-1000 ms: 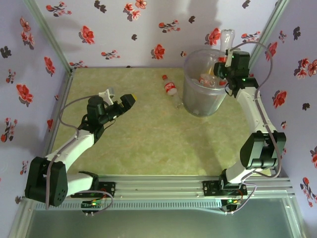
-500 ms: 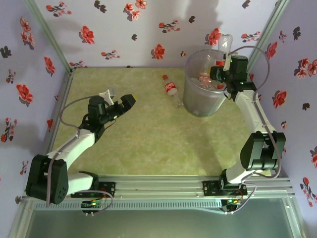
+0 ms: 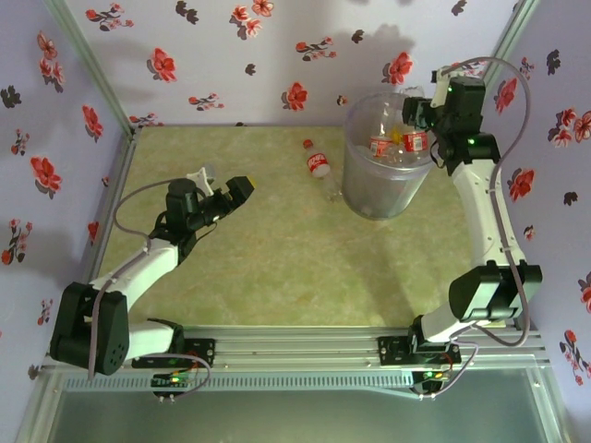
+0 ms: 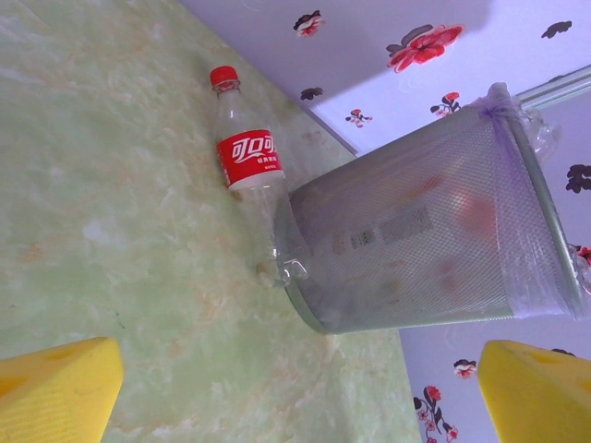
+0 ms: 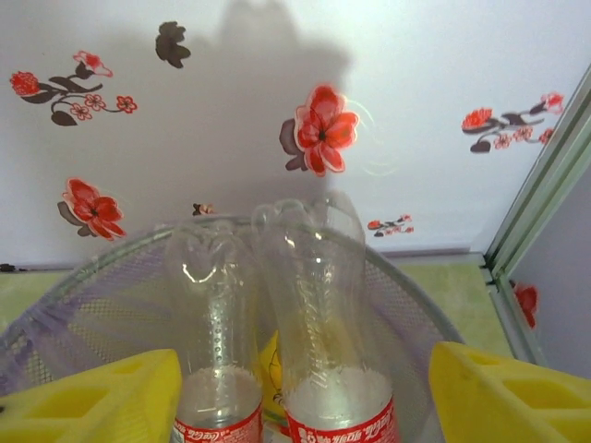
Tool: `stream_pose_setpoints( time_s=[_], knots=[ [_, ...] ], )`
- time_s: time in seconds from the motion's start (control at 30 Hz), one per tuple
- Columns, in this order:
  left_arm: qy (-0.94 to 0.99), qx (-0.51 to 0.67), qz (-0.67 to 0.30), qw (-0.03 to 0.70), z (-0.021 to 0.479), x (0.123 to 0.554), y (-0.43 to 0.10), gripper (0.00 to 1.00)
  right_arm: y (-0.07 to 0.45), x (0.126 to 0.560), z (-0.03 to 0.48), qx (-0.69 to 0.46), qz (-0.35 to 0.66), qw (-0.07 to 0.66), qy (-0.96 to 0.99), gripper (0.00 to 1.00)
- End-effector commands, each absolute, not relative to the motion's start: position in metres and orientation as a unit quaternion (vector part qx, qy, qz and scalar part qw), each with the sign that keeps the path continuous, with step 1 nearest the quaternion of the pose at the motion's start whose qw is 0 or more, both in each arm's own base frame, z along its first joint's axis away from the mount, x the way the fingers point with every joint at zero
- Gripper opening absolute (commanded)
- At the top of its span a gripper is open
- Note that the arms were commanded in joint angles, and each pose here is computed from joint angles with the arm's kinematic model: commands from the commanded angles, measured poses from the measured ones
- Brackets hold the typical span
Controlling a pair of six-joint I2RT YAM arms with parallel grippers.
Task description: Put the plastic bottles in the bin
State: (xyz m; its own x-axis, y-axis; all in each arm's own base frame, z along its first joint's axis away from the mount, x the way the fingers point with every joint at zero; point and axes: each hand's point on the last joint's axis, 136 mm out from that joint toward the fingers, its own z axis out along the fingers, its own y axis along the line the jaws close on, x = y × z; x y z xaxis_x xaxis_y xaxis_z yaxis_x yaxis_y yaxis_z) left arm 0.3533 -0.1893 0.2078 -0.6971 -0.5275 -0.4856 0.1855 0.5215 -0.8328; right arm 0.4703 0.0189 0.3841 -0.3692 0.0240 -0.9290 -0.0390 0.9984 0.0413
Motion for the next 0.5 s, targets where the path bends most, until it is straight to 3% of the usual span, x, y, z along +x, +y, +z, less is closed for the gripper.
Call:
stream_pose_setpoints(
  time_s=[0.0,0.2,0.47],
  knots=[
    [0.782,-0.105,-0.476,0.388,0.21,0.356,-0.186,0.99,0.015,0.479,0.364,0.003,0.021,0.534,0.845,0.67],
    [0.814,-0.132,-0.418,0.38,0.198,0.366,-0.177,1.0,0.03,0.474,0.365,0.003,0.047,0.534,0.844,0.62],
    [0.839,-0.18,-0.382,0.345,0.17,0.384,-0.178,1.0,0.107,0.435,0.402,-0.074,0.05,0.544,0.834,0.62]
  ],
)
